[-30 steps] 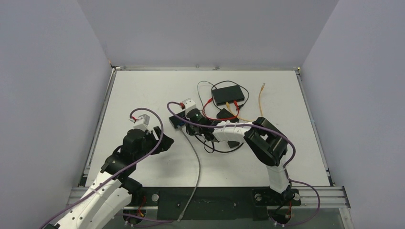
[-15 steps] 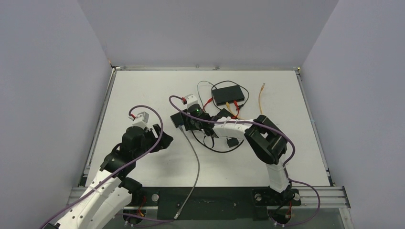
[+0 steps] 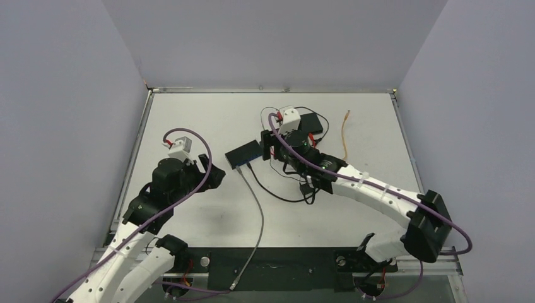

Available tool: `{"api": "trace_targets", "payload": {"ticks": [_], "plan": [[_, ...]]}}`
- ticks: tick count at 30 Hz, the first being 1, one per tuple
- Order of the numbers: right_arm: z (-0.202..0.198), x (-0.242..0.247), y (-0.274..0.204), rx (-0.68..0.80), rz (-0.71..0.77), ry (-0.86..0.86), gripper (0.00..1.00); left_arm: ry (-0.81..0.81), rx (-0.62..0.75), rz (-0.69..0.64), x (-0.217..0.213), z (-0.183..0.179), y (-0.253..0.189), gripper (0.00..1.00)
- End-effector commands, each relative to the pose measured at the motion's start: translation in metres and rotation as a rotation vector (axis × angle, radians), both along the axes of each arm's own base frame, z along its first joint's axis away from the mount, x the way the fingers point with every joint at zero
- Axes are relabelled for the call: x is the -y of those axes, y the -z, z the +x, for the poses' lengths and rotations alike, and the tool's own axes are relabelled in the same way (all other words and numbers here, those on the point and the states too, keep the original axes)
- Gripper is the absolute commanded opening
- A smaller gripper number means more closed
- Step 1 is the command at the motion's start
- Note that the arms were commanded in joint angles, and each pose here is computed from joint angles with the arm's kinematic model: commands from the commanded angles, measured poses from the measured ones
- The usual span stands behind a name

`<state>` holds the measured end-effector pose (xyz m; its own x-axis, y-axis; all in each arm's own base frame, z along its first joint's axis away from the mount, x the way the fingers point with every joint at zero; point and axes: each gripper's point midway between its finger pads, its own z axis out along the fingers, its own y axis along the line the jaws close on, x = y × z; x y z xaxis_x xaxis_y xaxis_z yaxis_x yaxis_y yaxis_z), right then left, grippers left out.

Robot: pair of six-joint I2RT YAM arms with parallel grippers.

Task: Insert the plug into the switch port
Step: Reset both arms

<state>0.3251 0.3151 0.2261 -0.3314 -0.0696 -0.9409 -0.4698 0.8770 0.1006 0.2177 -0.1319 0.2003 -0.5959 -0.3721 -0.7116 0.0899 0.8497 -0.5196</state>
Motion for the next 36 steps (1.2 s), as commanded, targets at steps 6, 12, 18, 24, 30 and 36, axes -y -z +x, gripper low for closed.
{"api": "trace_targets", "payload": {"ticks": [6, 12, 18, 24, 30, 36], "plan": [[-0.028, 0.107, -0.030, 0.087, -0.065, 0.263, 0.74, -0.043, 0.103, 0.072, -0.013, 0.017, -0.048, 0.70], [-0.049, 0.163, -0.045, 0.141, -0.094, 0.375, 0.99, -0.036, 0.161, 0.083, -0.013, 0.024, -0.069, 0.84], [-0.072, 0.200, -0.065, 0.208, -0.011, 0.415, 1.00, -0.014, 0.216, 0.113, -0.013, 0.029, -0.086, 0.97], [-0.088, 0.237, -0.077, 0.224, 0.056, 0.533, 1.00, 0.006, 0.273, 0.125, -0.010, 0.036, -0.101, 0.97], [-0.094, 0.269, -0.072, 0.217, 0.086, 0.720, 1.00, -0.007, 0.329, 0.142, -0.012, 0.044, -0.112, 0.97], [-0.096, 0.294, -0.068, 0.219, 0.157, 0.944, 1.00, -0.001, 0.352, 0.149, -0.009, 0.051, -0.109, 0.97]]}}
